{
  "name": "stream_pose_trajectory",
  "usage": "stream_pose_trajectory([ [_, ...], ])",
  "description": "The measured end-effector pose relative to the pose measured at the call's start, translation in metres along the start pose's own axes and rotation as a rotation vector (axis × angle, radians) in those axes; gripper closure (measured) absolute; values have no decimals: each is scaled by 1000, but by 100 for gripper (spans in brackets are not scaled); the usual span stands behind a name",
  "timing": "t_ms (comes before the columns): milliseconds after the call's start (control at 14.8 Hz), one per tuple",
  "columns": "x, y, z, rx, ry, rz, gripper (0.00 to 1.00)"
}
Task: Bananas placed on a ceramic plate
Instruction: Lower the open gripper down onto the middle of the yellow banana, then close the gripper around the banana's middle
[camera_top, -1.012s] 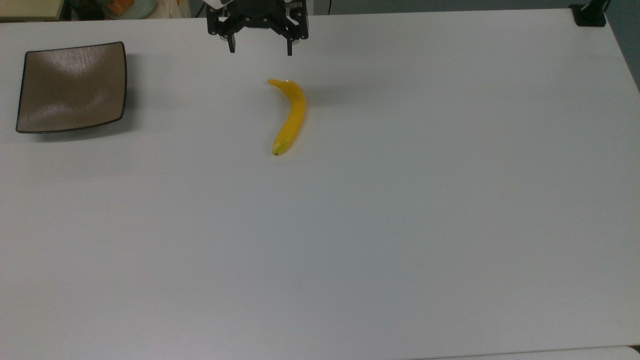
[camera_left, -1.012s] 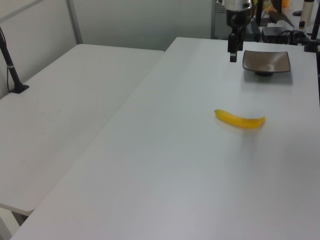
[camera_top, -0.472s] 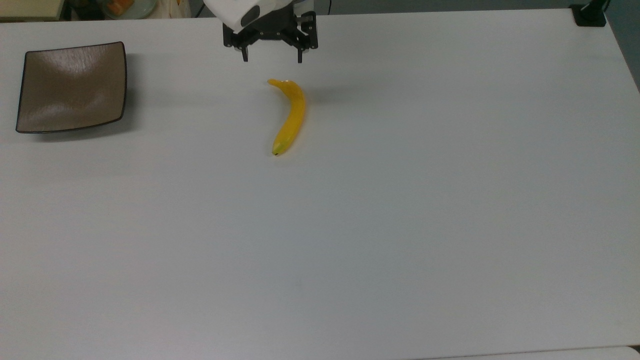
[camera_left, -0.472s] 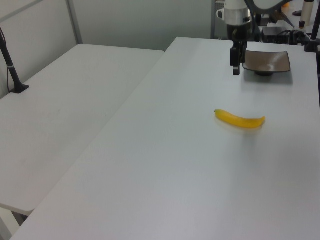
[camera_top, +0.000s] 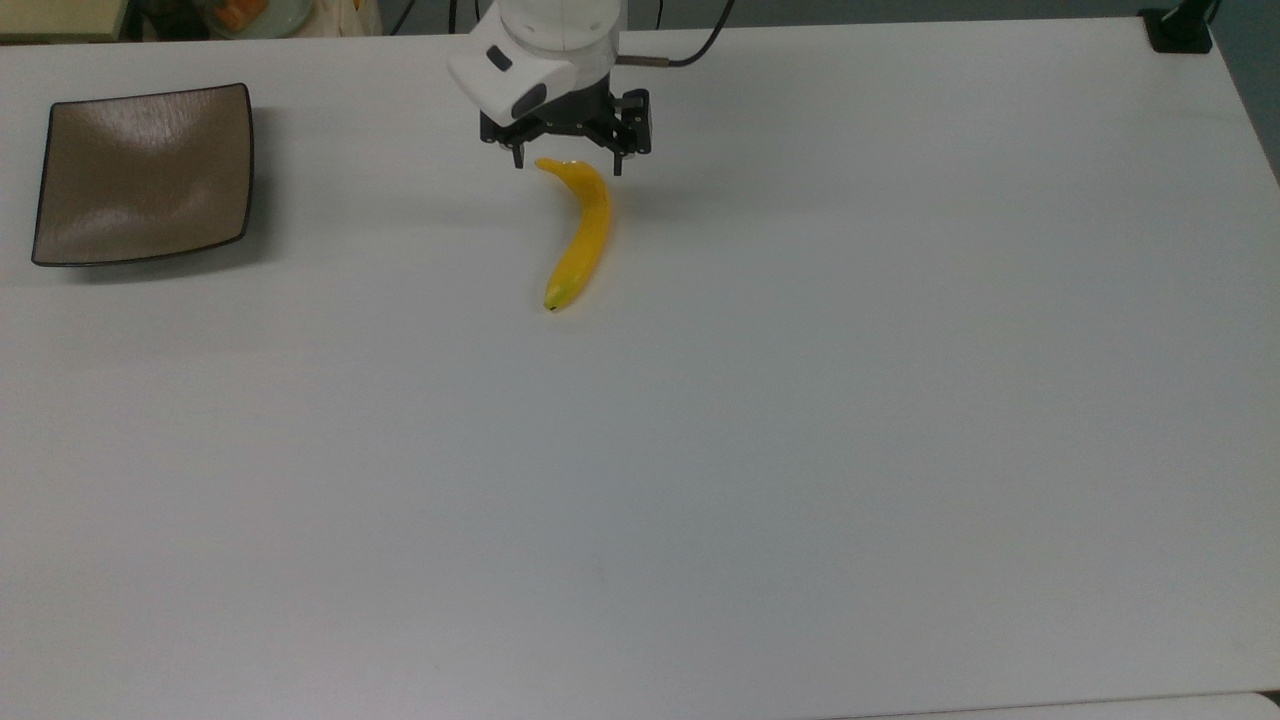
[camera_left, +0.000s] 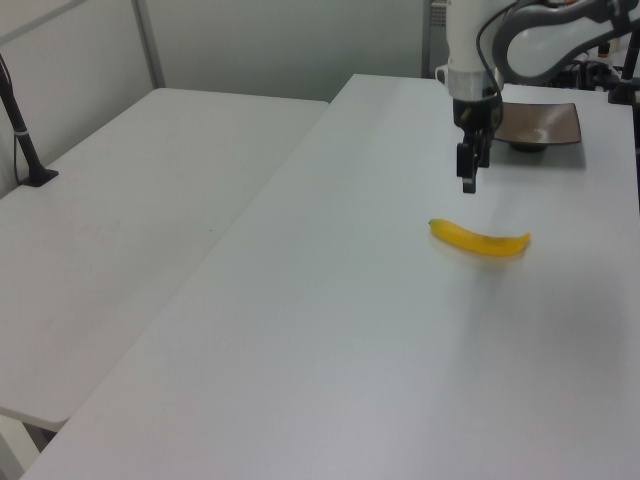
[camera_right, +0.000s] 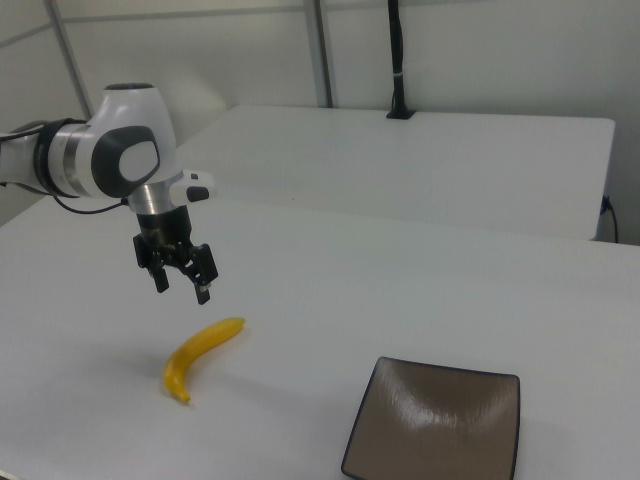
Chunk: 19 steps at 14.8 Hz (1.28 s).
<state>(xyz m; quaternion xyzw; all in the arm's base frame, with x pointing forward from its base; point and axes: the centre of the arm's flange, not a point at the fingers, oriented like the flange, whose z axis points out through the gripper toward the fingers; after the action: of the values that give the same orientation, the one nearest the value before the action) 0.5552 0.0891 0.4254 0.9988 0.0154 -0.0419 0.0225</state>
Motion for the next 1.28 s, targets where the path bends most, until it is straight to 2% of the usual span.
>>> stream_pose_trajectory([
  [405, 6, -15, 38, 5, -14, 32, 0],
  [1282, 13, -22, 107, -2, -132, 55, 0],
])
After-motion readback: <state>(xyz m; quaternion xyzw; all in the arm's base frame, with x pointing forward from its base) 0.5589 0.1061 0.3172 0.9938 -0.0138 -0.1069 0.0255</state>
